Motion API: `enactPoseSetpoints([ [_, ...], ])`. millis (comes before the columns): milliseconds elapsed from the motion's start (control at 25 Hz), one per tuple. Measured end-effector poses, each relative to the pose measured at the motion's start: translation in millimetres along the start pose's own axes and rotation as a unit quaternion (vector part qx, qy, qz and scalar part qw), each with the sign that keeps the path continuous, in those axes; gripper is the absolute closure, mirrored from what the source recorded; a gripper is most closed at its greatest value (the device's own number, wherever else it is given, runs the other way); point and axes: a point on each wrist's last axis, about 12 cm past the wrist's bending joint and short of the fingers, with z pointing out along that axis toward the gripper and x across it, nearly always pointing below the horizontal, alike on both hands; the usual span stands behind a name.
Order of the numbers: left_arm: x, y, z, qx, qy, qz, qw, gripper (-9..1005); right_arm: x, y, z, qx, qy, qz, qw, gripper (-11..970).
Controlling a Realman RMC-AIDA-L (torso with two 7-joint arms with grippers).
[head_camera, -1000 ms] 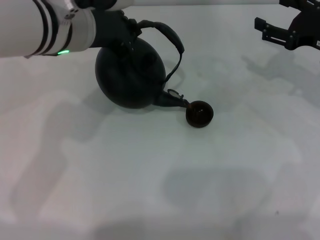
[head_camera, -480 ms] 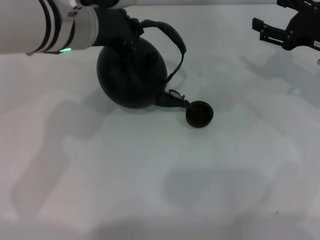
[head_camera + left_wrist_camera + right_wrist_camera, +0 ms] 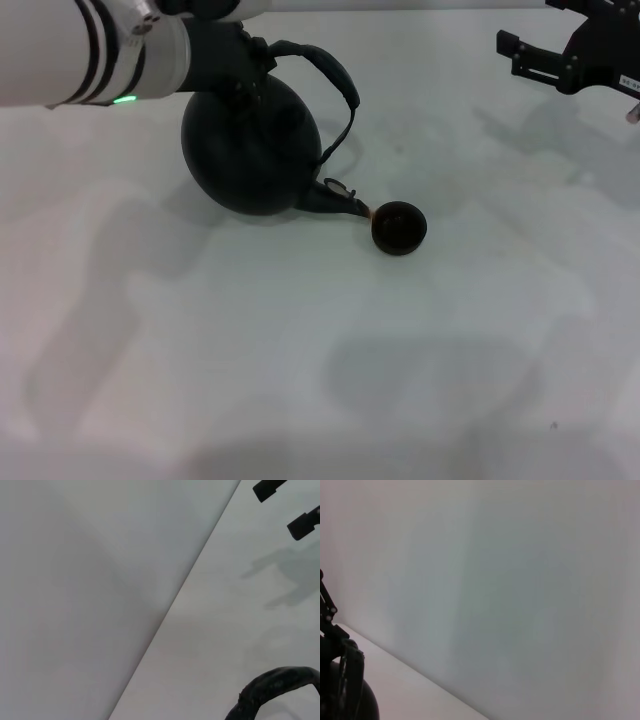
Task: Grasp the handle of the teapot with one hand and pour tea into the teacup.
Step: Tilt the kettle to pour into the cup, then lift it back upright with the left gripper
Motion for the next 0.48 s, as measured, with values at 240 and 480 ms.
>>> enactPoseSetpoints([
  [240,-4.2,0.0,0.7,0.004,0.001,0.005,1.000,874,0.4,-0.1,0.1,0.001,0.001,0.001,1.000,96],
  [480,-8.2,1.1,0.9,0.003,-0.002,0.003,1.000,874,0.6,-0.3,-0.1,0.002,0.001,0.001,1.000,96],
])
